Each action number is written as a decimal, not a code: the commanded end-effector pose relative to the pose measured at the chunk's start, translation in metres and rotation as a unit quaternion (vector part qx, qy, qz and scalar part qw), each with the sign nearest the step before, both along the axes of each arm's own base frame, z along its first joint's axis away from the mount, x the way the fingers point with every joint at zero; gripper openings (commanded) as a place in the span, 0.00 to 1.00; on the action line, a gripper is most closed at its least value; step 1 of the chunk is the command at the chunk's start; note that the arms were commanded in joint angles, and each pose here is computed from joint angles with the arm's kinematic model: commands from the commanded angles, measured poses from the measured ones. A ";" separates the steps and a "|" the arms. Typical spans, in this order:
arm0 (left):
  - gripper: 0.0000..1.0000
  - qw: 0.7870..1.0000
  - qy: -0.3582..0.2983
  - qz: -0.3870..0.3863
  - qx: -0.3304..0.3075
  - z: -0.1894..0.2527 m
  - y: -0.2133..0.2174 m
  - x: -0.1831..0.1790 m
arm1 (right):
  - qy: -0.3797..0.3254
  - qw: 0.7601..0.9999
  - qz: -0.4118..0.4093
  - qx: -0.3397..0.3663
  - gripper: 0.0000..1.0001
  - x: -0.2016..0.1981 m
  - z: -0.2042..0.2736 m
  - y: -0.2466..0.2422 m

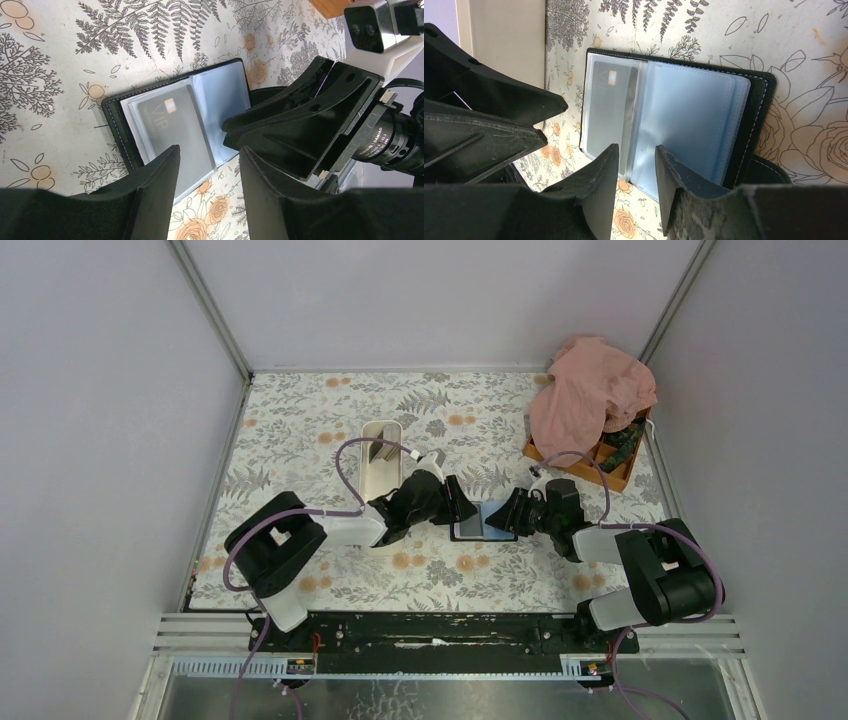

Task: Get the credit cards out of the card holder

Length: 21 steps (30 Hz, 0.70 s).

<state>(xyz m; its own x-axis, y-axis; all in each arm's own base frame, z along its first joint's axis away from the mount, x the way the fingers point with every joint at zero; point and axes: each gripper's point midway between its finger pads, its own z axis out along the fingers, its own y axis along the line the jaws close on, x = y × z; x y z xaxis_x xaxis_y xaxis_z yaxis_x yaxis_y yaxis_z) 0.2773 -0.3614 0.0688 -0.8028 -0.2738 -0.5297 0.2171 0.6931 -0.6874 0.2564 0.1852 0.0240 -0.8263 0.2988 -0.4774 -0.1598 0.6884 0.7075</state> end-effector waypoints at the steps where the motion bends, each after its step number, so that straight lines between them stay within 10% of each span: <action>1: 0.55 1.000 -0.014 -0.002 -0.004 0.010 -0.002 0.002 | 0.007 0.999 -0.009 -0.033 0.41 0.001 -0.010 -0.008; 21: 0.55 1.000 0.018 -0.007 0.006 -0.022 0.002 -0.017 | 0.005 0.999 -0.007 -0.032 0.41 0.000 -0.009 -0.007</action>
